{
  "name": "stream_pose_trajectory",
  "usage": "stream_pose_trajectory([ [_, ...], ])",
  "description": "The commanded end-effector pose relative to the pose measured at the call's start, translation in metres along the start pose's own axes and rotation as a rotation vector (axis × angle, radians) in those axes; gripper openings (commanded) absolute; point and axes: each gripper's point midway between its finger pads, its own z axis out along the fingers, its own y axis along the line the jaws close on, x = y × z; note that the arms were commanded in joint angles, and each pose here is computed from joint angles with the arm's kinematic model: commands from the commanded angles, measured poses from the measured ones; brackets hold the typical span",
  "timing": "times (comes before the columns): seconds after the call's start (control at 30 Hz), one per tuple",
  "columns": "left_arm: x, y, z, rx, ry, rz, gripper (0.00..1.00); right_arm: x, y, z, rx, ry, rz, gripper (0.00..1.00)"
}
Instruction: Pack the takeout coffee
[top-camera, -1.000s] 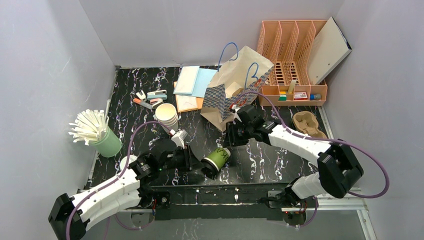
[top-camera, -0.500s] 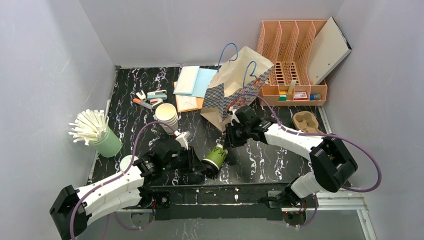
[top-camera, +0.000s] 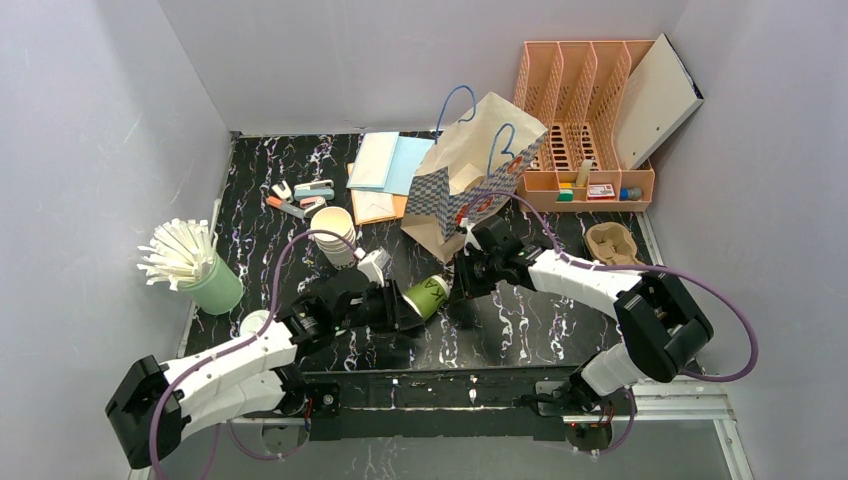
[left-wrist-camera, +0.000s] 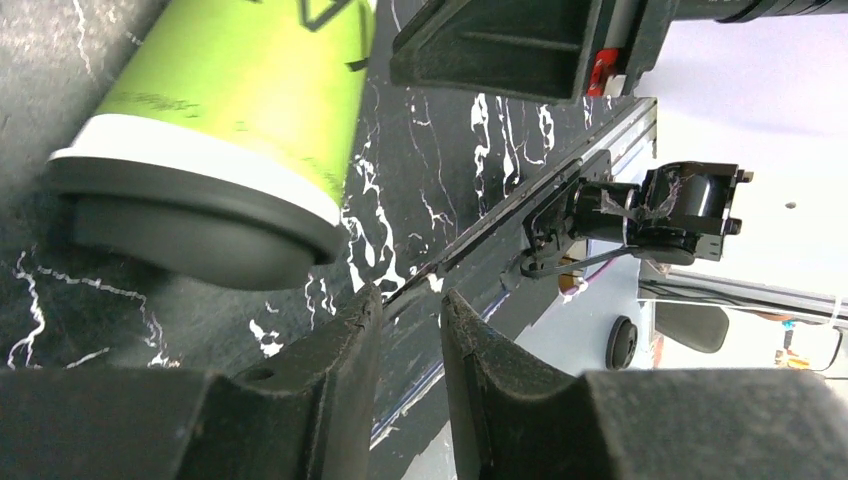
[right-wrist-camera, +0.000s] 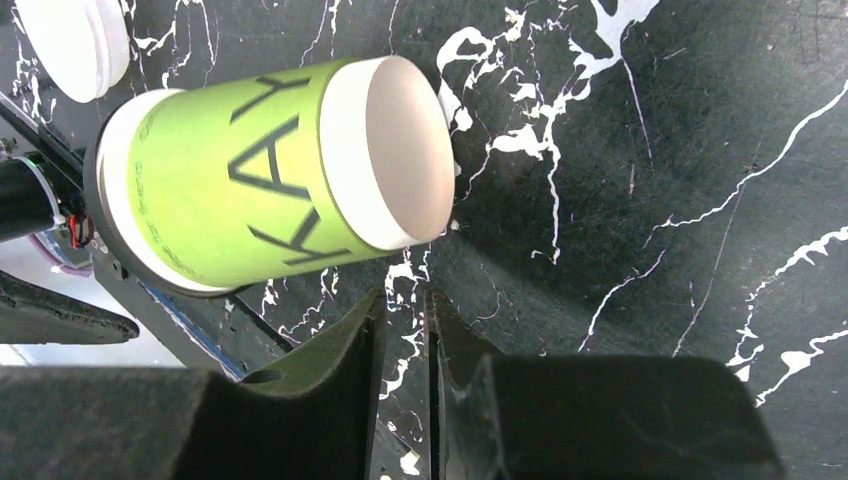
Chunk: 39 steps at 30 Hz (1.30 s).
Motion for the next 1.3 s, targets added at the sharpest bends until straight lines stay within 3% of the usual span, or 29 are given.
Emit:
stream_pose_trajectory([
  [0.0, -0.020, -0.019, 0.006, 0.028, -0.044, 0.058, 0.27, -0.004, 0.002, -0.001, -0.013, -0.013, -0.029, 0.29],
  [0.23, -0.034, -0.015, -0.008, -0.046, -0.103, 0.090, 0.28, -0.029, 0.011, -0.025, -0.002, -0.143, -0.089, 0.36],
  [0.43, -0.049, 0.006, -0.036, -0.138, -0.244, 0.077, 0.45, -0.058, 0.036, -0.035, -0.107, -0.310, -0.168, 0.42],
  [0.57, -0.053, 0.015, -0.039, -0.158, -0.290, 0.075, 0.54, -0.075, 0.056, -0.047, -0.145, -0.475, -0.320, 0.44],
  [0.63, -0.055, 0.016, -0.037, -0.160, -0.304, 0.074, 0.55, -0.076, 0.067, -0.053, -0.147, -0.519, -0.417, 0.45],
  [0.73, -0.058, 0.019, -0.035, -0.167, -0.328, 0.067, 0.57, -0.074, 0.091, -0.062, -0.187, -0.547, -0.603, 0.65],
  [0.87, -0.070, 0.030, -0.045, -0.233, -0.402, 0.059, 0.57, -0.060, 0.111, -0.061, -0.310, -0.506, -0.913, 0.80],
  [0.93, -0.075, 0.034, -0.050, -0.256, -0.429, 0.061, 0.58, -0.049, 0.117, -0.060, -0.374, -0.486, -1.056, 0.95],
  [0.97, -0.076, 0.035, -0.052, -0.262, -0.433, 0.063, 0.58, -0.046, 0.118, -0.059, -0.391, -0.479, -1.116, 0.98],
  [1.1, -0.078, 0.042, -0.054, -0.276, -0.431, 0.049, 0.58, -0.049, 0.119, -0.050, -0.371, -0.419, -1.275, 0.98],
  [1.27, -0.078, 0.051, -0.055, -0.267, -0.418, 0.005, 0.57, -0.040, 0.113, -0.019, -0.261, -0.388, -1.652, 0.98],
])
